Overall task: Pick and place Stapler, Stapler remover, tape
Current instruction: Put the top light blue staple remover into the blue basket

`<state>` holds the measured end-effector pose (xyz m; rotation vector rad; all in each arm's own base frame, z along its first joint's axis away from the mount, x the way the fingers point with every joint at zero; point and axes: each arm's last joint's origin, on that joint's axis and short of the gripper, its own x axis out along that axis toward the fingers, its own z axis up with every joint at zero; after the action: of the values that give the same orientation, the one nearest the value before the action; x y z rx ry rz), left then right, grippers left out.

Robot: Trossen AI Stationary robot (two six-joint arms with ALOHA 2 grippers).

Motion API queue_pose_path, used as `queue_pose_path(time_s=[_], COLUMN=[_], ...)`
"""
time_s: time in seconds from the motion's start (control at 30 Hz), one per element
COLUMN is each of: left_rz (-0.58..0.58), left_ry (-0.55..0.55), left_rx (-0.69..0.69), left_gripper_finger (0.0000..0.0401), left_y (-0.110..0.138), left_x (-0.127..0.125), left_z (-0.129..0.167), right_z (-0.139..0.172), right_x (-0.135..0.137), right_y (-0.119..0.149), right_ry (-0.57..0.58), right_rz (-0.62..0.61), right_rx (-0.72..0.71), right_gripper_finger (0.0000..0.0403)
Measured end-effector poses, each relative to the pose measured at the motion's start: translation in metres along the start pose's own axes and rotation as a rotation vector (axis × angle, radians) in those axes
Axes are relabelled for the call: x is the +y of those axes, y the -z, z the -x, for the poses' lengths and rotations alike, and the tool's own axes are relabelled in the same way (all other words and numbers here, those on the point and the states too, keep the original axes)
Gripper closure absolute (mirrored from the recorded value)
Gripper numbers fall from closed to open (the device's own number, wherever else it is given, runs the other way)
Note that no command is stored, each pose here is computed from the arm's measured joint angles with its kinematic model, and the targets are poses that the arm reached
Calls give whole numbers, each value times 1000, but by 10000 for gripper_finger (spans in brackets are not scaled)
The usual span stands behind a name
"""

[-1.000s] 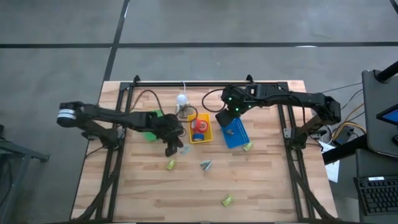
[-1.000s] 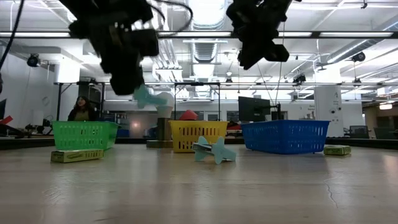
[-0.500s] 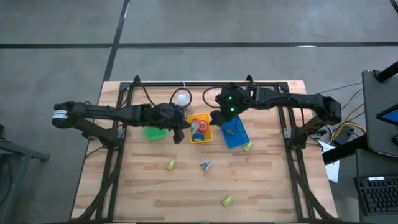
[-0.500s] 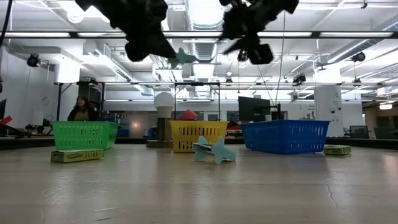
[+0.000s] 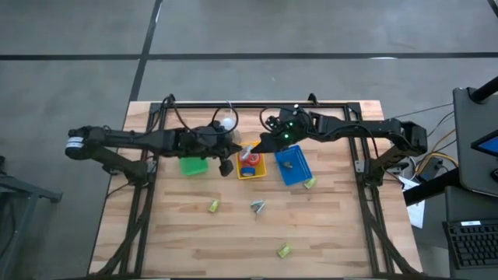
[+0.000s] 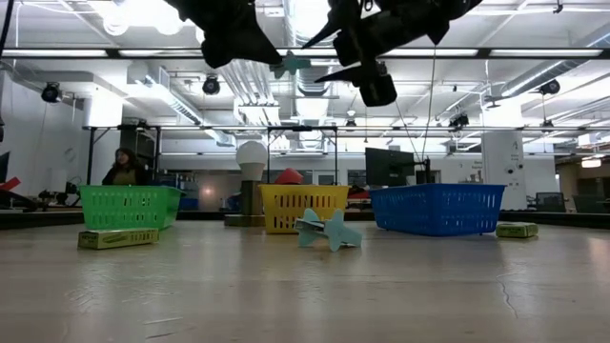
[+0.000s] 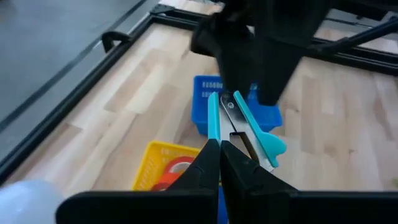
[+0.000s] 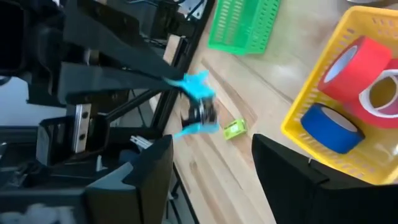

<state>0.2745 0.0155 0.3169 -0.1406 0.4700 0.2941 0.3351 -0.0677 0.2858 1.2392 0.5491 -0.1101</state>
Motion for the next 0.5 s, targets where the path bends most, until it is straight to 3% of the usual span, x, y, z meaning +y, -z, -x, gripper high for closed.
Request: queue_pose_path(time_s=[0.27,0.5], left_rz=[5,2], left_ry=[29,27], left_rx=[0,-4], left_gripper_finger=[398,398], left_y=[-1,-1], left_x=[-3,-3], left_z=[0,0], right_z=[-1,-2], right_x=[5,4], right_y=[-4,-3], right_ry=[-46,-44], right_rz=[32,26], right_rx=[-53,-38], right_gripper_finger=[192,252])
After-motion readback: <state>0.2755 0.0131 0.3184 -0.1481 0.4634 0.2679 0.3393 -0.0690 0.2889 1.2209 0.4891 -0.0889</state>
